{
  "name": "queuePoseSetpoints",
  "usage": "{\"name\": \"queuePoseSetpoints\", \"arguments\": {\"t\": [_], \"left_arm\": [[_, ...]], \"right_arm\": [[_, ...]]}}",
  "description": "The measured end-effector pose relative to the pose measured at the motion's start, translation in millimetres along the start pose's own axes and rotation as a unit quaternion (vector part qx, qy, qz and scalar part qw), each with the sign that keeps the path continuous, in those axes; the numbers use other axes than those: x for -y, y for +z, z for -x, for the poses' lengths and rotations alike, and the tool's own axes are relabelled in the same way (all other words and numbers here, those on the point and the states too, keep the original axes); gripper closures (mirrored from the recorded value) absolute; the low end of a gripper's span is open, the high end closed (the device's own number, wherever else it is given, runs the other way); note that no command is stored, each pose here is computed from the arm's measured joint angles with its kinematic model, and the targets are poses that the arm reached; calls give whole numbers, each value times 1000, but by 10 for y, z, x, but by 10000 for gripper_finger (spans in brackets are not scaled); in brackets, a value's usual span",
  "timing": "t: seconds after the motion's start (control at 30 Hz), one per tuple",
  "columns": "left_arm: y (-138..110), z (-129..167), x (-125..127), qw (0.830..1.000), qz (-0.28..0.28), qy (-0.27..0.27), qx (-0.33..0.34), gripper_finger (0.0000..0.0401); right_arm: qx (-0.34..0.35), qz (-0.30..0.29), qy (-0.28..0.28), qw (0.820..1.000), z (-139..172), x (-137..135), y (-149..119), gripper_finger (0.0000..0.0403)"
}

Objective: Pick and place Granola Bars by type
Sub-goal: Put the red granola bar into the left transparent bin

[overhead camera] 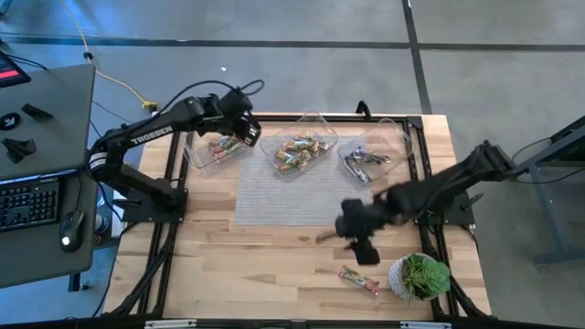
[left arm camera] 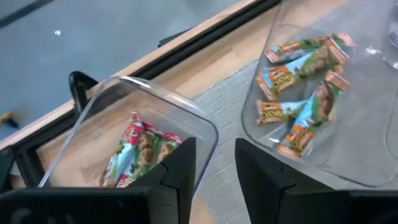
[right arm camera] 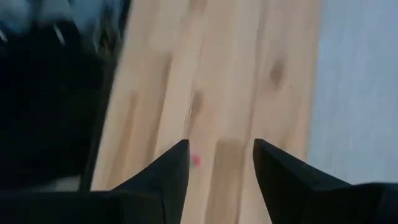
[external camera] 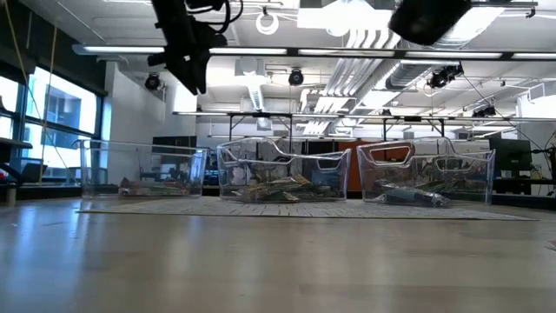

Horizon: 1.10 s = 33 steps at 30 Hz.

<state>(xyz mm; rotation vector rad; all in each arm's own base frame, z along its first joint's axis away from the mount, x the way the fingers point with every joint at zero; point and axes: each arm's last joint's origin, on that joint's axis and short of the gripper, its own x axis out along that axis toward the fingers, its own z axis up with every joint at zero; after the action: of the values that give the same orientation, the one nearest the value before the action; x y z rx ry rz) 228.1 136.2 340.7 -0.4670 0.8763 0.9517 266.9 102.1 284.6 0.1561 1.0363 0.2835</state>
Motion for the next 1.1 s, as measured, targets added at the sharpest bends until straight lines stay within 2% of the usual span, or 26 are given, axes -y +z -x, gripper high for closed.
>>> {"name": "queuePoseSetpoints", "arguments": {"t": [0.07, 0.27, 0.43, 0.63, 0.9, 1.0, 1.1], "left_arm": [[-27, 23, 66, 1000, -12, -1, 4, 293], [-91, 78, 216, 999, -33, -20, 9, 293], [-111, 114, 307, 998, -41, -27, 26, 293], [-119, 121, 327, 998, -39, -31, 27, 293], [-122, 121, 330, 998, -41, -37, 24, 293], [-127, 121, 334, 998, -42, -44, 18, 293], [-139, 119, 333, 998, -44, -48, 11, 293]], "right_arm": [[-48, -11, -17, 999, -144, -124, -102, 236], [-157, -104, -58, 980, -535, -340, -339, 217], [-205, -112, -45, 971, -938, -513, -462, 205], [-212, -139, -23, 967, -1227, -623, -518, 201], [-194, -182, -94, 959, -1296, -649, -597, 201], [-204, -196, -102, 954, -1375, -649, -635, 201], [-225, -197, -85, 951, -1473, -684, -682, 201]]}}
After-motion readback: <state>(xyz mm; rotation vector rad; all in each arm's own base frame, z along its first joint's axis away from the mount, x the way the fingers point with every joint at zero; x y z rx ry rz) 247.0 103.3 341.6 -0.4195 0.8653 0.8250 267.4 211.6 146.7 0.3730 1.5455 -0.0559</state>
